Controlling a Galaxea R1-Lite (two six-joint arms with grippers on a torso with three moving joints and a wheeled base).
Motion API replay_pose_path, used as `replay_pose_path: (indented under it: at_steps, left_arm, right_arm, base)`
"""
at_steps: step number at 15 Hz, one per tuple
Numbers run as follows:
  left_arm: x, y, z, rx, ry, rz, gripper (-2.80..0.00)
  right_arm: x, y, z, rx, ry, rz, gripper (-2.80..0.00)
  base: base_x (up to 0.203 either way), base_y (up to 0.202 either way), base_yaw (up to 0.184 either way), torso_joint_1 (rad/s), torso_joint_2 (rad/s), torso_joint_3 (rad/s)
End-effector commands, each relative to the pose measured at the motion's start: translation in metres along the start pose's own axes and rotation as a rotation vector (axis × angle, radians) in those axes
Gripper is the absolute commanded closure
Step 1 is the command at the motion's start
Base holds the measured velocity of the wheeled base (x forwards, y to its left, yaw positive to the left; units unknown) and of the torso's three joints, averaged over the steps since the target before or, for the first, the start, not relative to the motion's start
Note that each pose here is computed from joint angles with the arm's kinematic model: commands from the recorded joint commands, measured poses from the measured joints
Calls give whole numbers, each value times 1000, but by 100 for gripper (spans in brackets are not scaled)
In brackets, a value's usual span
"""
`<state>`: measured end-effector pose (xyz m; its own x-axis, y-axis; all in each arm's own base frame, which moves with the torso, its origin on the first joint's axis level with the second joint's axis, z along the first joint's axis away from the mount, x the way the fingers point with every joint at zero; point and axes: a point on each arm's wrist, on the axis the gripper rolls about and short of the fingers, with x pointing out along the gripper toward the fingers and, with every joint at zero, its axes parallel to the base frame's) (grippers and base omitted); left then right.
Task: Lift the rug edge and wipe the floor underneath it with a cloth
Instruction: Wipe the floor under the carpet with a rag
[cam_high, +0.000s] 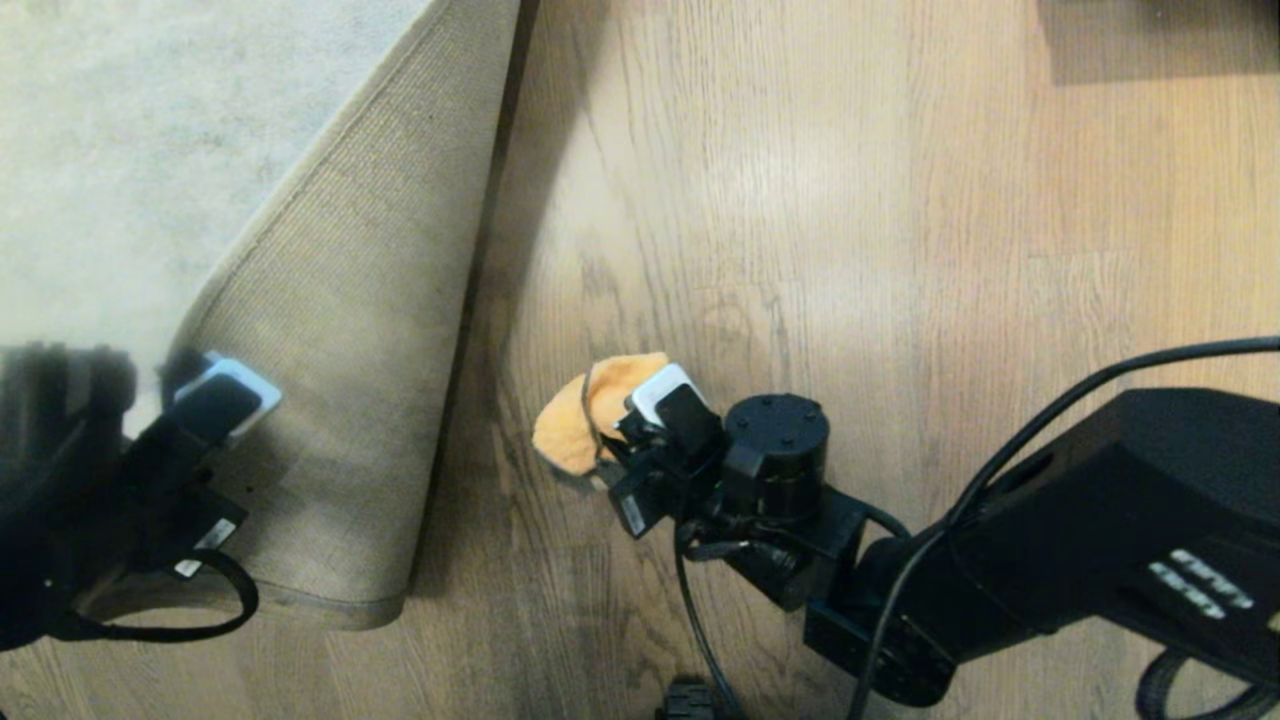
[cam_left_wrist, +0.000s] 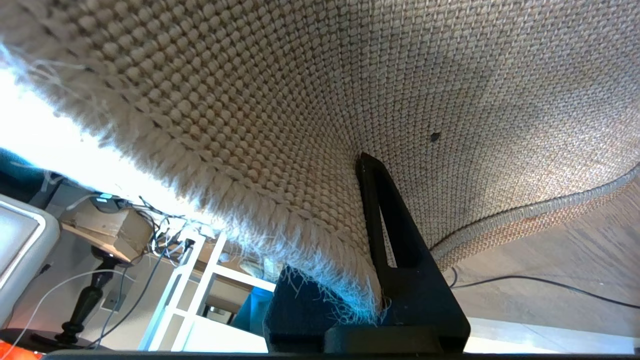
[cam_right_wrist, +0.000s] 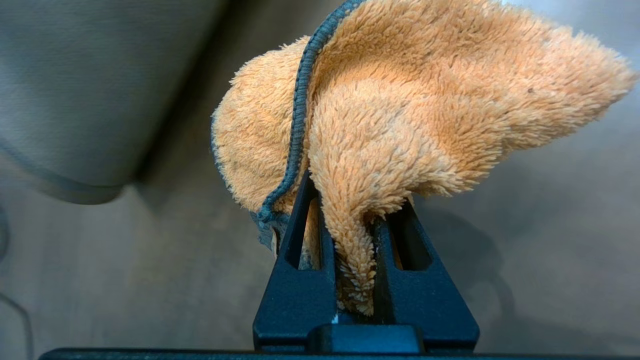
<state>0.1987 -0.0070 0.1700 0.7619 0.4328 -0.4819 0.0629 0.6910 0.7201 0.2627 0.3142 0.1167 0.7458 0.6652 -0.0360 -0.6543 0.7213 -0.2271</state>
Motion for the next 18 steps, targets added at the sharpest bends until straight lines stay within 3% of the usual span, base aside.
replay_pose_path:
  at_steps: [1,6,10,18]
  left_arm:
    - [0,0,0,5,2,2,0]
    - [2,-1,0,10,19,9,0]
    - [4,-2,0,12,34,19,0]
    - [3,-2,0,12,29,21,0]
  right_arm:
    - [24,25,-25,-6,16,38,0]
    - [67,49,-49,4,-32,46,0]
    - [72,52,-59,9,-46,42,0]
    - [72,14,-58,12,-51,-40,0]
  base:
    - [0,0,0,0,0,0]
    - [0,0,0,0,0,0]
    - [0,0,0,0,0,0]
    - [0,0,0,0,0,0]
